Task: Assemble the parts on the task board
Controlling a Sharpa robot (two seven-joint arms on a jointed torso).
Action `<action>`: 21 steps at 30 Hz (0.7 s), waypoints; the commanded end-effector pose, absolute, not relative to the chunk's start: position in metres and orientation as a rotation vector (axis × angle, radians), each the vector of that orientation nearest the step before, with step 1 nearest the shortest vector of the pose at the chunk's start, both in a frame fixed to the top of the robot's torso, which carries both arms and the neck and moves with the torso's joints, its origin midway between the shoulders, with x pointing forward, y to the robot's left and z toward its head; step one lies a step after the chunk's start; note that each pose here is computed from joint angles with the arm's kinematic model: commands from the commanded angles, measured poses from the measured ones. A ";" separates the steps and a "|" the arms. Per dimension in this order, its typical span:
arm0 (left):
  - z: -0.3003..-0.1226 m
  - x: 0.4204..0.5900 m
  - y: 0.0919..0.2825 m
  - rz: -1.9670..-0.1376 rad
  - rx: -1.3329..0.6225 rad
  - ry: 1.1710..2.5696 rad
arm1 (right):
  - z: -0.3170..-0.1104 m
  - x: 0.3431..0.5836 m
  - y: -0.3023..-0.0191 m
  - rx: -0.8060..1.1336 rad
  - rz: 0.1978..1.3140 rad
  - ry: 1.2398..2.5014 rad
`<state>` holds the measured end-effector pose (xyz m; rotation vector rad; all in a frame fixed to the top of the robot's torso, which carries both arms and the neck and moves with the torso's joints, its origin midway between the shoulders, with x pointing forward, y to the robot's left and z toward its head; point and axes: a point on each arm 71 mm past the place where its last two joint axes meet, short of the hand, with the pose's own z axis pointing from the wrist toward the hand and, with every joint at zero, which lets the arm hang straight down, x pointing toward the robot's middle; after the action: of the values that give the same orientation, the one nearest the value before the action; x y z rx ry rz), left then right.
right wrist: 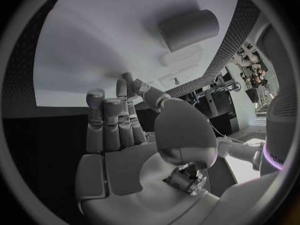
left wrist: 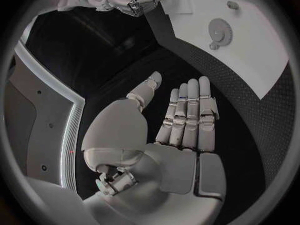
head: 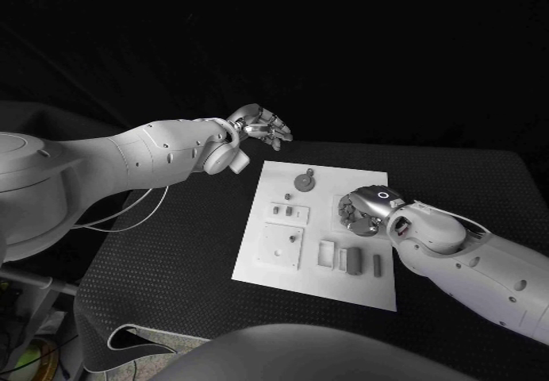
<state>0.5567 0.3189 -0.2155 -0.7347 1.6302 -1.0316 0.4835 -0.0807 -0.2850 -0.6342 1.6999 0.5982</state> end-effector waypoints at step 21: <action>-0.215 0.556 0.319 -1.042 -0.731 1.635 | -0.252 0.478 -0.084 -0.573 0.653 1.634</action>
<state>0.5564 0.3207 -0.2154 -0.7365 1.6301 -1.0288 0.4796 -0.0858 -0.2533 -0.5828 1.6305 0.6451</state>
